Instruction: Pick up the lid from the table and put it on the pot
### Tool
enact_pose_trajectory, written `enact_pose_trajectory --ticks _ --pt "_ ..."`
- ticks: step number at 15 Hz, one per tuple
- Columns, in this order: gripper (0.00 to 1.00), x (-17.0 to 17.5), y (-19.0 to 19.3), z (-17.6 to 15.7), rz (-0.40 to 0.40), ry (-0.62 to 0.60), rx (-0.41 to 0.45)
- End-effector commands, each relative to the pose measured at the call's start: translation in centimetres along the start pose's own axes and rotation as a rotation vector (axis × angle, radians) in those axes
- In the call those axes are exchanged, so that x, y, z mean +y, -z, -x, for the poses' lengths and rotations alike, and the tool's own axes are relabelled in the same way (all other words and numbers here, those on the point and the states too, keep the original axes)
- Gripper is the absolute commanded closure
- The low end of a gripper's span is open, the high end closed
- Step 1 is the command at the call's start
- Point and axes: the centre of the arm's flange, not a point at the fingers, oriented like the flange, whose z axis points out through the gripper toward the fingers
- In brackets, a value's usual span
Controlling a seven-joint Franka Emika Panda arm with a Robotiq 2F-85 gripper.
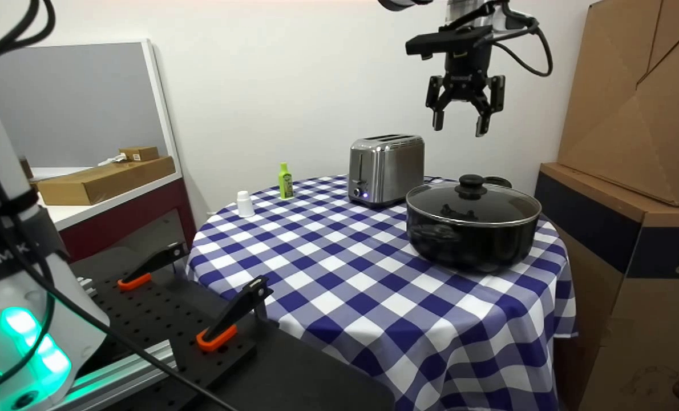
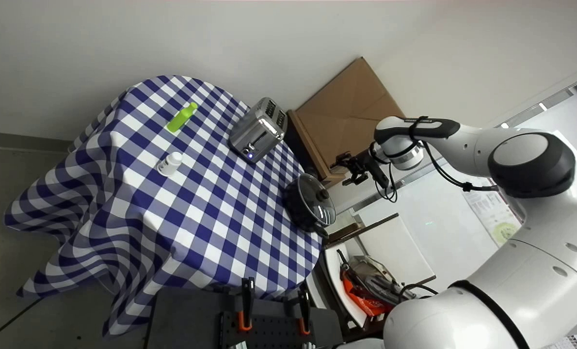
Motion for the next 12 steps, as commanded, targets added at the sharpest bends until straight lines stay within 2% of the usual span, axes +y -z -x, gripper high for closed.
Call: enact_pose_trajectory --ticks 1,5,10,11,12 --pt "0.00 -4.9 3.4 7.0 -0.022 0.096 0.048" --pt "0.00 -10.3 5.3 12.5 -0.070 0.129 0.079" --pt "0.00 -15.3 6.4 21.2 -0.158 0.108 0.091" --pt "0.00 -14.1 5.1 16.0 -0.118 0.132 0.059" --pt "0.00 -14.8 5.2 17.6 -0.130 0.132 0.058"
